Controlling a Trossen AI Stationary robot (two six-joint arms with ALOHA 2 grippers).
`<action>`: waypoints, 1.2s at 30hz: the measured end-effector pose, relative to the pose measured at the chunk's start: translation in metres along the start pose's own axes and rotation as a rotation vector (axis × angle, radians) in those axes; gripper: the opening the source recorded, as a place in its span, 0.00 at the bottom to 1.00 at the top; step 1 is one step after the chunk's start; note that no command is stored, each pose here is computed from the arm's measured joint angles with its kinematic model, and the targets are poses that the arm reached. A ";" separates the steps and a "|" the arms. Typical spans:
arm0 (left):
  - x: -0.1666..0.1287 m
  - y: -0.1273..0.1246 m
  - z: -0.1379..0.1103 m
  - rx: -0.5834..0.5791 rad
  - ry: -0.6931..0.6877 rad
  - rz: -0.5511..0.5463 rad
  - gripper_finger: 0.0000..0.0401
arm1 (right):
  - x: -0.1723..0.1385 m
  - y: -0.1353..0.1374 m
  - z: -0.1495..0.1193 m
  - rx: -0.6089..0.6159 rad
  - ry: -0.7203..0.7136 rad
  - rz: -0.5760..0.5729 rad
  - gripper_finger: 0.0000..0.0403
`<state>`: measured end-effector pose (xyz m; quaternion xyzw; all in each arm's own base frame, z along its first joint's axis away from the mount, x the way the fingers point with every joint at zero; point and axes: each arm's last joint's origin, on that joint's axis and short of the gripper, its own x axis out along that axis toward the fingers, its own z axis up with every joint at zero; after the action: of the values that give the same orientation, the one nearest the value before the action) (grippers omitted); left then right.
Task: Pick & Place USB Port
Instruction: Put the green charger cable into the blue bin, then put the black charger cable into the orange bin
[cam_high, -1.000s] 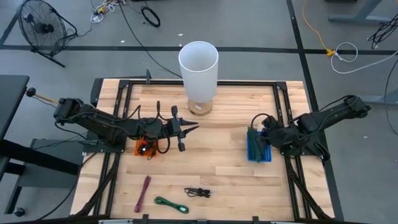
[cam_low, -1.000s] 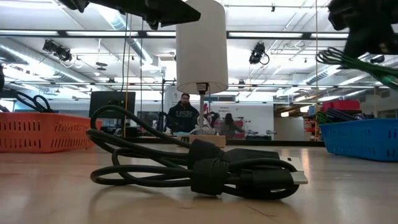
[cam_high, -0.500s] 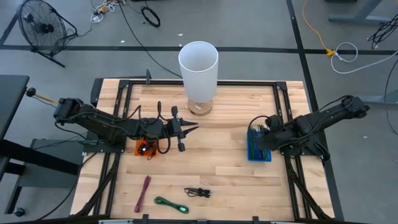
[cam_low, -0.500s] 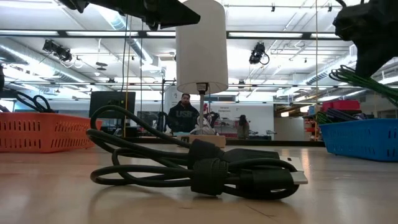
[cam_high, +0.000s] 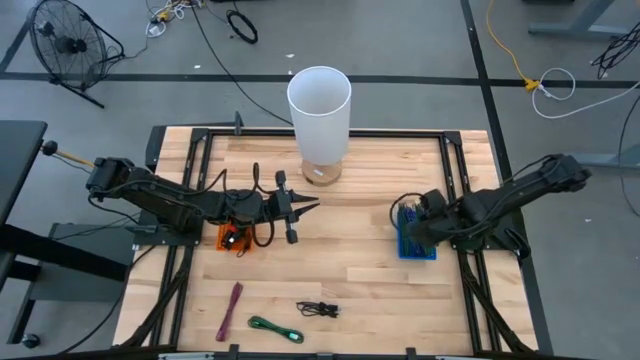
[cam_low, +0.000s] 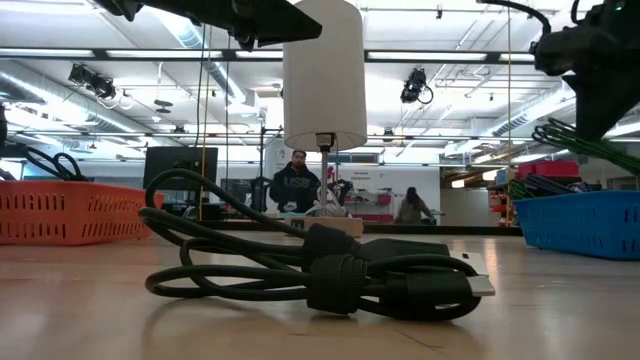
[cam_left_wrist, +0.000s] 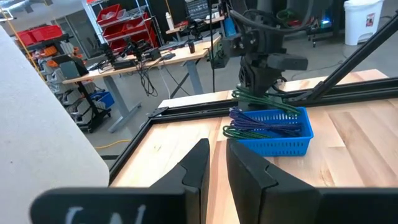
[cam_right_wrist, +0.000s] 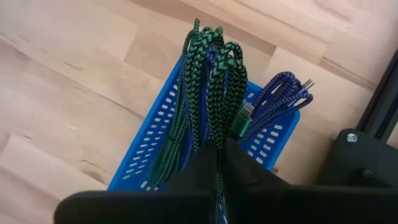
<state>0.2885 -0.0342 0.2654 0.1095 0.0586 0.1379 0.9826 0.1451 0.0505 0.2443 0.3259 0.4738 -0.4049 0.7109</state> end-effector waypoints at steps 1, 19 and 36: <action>0.000 0.000 0.000 0.000 0.001 0.000 0.15 | 0.001 0.001 0.000 -0.001 0.005 -0.005 0.01; 0.000 0.000 -0.002 0.010 0.020 -0.004 0.15 | 0.023 0.021 -0.005 -0.048 -0.019 -0.114 0.13; -0.001 -0.002 -0.002 0.012 0.019 -0.009 0.15 | 0.021 0.023 0.008 -0.094 -0.103 -0.064 0.39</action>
<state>0.2881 -0.0358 0.2632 0.1137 0.0690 0.1340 0.9820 0.1737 0.0492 0.2286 0.2556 0.4651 -0.4211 0.7356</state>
